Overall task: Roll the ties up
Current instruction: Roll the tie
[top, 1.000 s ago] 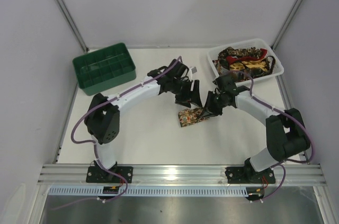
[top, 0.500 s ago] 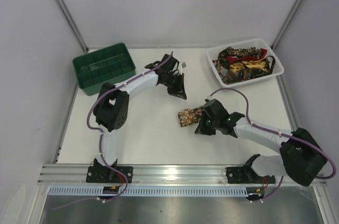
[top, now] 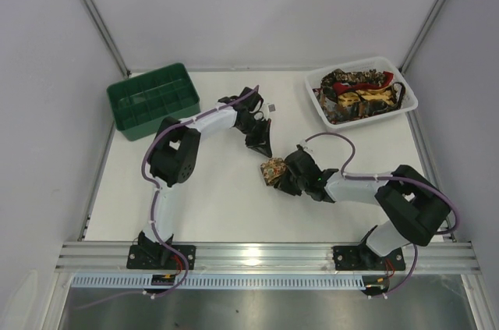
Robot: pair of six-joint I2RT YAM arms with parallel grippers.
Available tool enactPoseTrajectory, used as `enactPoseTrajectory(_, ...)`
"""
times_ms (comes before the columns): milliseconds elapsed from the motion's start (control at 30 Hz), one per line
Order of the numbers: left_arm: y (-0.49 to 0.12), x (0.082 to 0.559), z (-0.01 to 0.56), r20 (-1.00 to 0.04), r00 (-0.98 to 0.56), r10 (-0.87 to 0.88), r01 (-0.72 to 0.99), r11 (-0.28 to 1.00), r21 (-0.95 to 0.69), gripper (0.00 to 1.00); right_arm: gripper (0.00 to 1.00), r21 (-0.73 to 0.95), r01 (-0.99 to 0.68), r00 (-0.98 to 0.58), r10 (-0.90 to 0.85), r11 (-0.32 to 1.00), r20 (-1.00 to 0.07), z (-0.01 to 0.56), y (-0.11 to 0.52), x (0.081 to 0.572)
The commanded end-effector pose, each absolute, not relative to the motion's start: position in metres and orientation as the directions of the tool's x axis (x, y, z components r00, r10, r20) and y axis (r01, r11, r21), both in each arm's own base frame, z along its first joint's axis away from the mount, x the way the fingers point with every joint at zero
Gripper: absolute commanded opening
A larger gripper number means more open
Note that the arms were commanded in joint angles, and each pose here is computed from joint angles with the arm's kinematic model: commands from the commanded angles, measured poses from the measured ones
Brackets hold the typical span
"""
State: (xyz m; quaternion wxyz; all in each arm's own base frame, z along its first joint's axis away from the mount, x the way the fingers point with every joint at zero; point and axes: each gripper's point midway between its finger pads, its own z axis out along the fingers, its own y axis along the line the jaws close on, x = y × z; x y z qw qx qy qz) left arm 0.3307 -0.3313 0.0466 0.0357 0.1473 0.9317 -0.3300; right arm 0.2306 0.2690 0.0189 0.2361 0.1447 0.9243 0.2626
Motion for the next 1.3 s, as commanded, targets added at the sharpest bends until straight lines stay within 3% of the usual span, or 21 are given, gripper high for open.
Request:
enactPoseTrajectory(0,-0.331,0.319,0.053,-0.147,-0.944,0.296,0.317,0.689,-0.651,0.0,0.0,0.569,0.184,-0.787,0.466,0.802,-0.403,0.024,0.271,0.252)
enactPoseTrajectory(333,-0.335,0.288,0.06,-0.133,-0.935,0.329,0.319,0.616,-0.72,0.0,0.0,0.555,0.202,-0.776,0.477,0.807,-0.412,0.026,0.274,0.272)
enactPoseTrajectory(533,-0.315,0.316,0.052,-0.134,-0.961,0.243,0.271,0.728,-0.629,0.01,0.0,0.551,0.194,-0.788,0.464,0.812,-0.405,0.031,0.264,0.259)
enactPoseTrajectory(633,-0.303,0.338,0.059,-0.169,-0.969,0.182,0.247,0.777,-0.579,0.06,0.0,0.532,0.214,-0.791,0.465,0.819,-0.398,0.036,0.25,0.249)
enactPoseTrajectory(767,-0.285,0.354,0.065,-0.203,-0.972,0.115,0.206,0.83,-0.518,0.28,0.0,0.516,0.173,-0.78,0.437,0.839,-0.448,0.068,0.23,0.244)
enactPoseTrajectory(867,-0.28,0.355,0.068,-0.212,-0.971,0.108,0.202,0.844,-0.497,0.31,0.0,0.471,0.135,-0.772,0.391,0.872,-0.501,0.084,0.21,0.252)
enactPoseTrajectory(1033,-0.267,0.348,0.088,-0.267,-0.96,0.084,0.204,0.861,-0.465,0.34,0.0,0.424,0.038,-0.74,0.311,0.905,-0.597,0.108,0.189,0.308)
enactPoseTrajectory(1133,-0.258,0.329,0.105,-0.295,-0.953,0.067,0.207,0.854,-0.477,0.39,0.0,0.416,0.013,-0.747,0.285,0.909,-0.6,0.111,0.189,0.349)
enactPoseTrajectory(1200,-0.251,0.313,0.101,-0.285,-0.957,0.053,0.191,0.854,-0.484,0.43,0.0,0.397,0.002,-0.819,0.229,0.918,-0.526,0.084,0.199,0.355)
enactPoseTrajectory(1267,-0.248,0.296,0.109,-0.292,-0.956,0.041,0.193,0.835,-0.515,0.5,0.0,0.396,-0.035,-0.828,0.195,0.918,-0.526,0.088,0.211,0.368)
